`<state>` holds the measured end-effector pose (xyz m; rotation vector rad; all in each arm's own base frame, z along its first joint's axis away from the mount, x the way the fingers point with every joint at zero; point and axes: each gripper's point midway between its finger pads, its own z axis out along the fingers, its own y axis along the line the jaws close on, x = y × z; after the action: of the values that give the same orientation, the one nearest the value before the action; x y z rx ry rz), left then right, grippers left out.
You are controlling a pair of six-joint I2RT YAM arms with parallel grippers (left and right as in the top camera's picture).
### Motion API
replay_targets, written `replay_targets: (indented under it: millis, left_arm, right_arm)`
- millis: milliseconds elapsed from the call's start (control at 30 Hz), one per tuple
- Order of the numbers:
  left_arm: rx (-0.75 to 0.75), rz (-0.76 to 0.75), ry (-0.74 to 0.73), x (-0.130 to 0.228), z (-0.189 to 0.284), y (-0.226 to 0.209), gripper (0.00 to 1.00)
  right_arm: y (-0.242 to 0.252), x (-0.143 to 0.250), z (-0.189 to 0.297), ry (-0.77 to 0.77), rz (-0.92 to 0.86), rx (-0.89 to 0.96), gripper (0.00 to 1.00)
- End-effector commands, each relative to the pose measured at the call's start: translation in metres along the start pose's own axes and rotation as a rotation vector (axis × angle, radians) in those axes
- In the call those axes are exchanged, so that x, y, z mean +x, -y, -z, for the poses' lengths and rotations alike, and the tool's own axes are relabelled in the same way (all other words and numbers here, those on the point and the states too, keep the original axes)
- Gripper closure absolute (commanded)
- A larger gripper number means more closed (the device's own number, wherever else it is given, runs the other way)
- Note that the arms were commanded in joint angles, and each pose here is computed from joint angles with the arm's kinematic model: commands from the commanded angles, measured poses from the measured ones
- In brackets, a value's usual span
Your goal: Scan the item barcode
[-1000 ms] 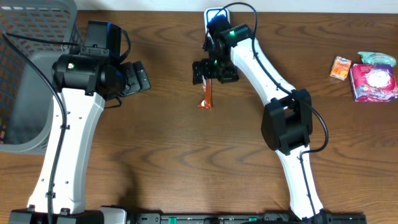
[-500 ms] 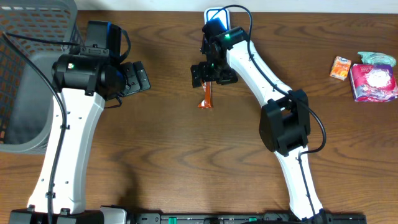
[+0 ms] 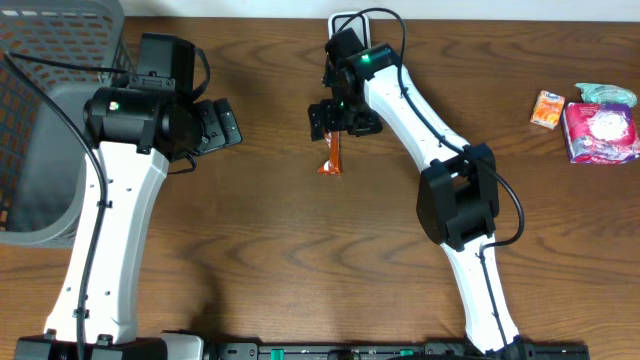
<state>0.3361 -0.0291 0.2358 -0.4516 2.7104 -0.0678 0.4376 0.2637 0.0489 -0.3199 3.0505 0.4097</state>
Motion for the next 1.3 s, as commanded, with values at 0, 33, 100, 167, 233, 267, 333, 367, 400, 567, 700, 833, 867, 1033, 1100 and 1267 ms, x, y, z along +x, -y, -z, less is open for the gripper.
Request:
replay_targets:
  millis: [0,33,100,167,233,267,333,367,400,567,700,833,867,1033,1100,1267]
  left_arm:
    - [-0.008,-0.002,0.010,-0.001,0.003,-0.003,0.02]
    - [-0.008,-0.002,0.010,-0.001,0.003,-0.003,0.02]
    - [-0.008,-0.002,0.010,-0.001,0.003,-0.003,0.02]
    - [-0.008,-0.002,0.010,-0.001,0.003,-0.003,0.02]
    - [-0.008,-0.002,0.009,0.000,0.003,-0.003,0.02]
    - [-0.008,-0.002,0.009,0.000,0.003,-0.003,0.02]
    - [-0.008,-0.002,0.009,0.000,0.003,-0.003,0.02]
    - [-0.008,-0.002,0.009,0.000,0.003,-0.003,0.02]
    - [-0.008,-0.002,0.010,-0.001,0.003,-0.003,0.02]
    - [-0.008,-0.002,0.010,-0.001,0.003,-0.003,0.02]
    - [-0.008,-0.002,0.010,-0.001,0.003,-0.003,0.02]
    - [-0.008,-0.002,0.010,-0.001,0.003,-0.003,0.02]
    - [-0.008,-0.002,0.010,-0.001,0.003,-0.003,0.02]
    - [-0.008,-0.002,0.010,-0.001,0.003,-0.003,0.02]
    - [-0.008,-0.002,0.010,-0.001,0.003,-0.003,0.02]
    - [-0.008,-0.002,0.010,-0.001,0.003,-0.003,0.02]
  right_arm:
    - [0.004,0.000,0.010,0.024,0.006,0.056,0.09]
    - [0.005,0.001,0.010,0.021,0.004,0.057,0.11]
    - [0.005,0.001,0.010,0.018,0.003,0.057,0.21]
    - [0.005,0.002,0.009,0.015,0.003,0.057,0.32]
    - [0.004,0.004,0.007,0.009,0.000,0.058,0.35]
    - [0.003,0.006,0.006,0.004,-0.005,0.059,0.35]
    - [0.003,0.009,0.001,-0.005,-0.023,0.062,0.37]
    - [0.003,0.011,-0.002,-0.011,-0.030,0.063,0.40]
    - [0.004,0.013,-0.005,-0.017,-0.032,0.065,0.44]
    - [0.010,0.023,-0.020,-0.050,-0.060,0.072,0.71]
    - [0.007,0.023,-0.022,-0.054,-0.038,0.043,0.82]
    - [-0.018,0.027,-0.018,-0.084,0.084,-0.139,0.99]
    - [-0.027,0.027,-0.016,-0.088,0.125,-0.210,0.99]
    - [-0.042,0.029,-0.006,-0.085,0.233,-0.362,0.99]
    - [-0.047,0.031,-0.003,-0.084,0.277,-0.407,0.99]
    - [-0.063,0.043,0.010,-0.085,0.423,-0.561,0.99]
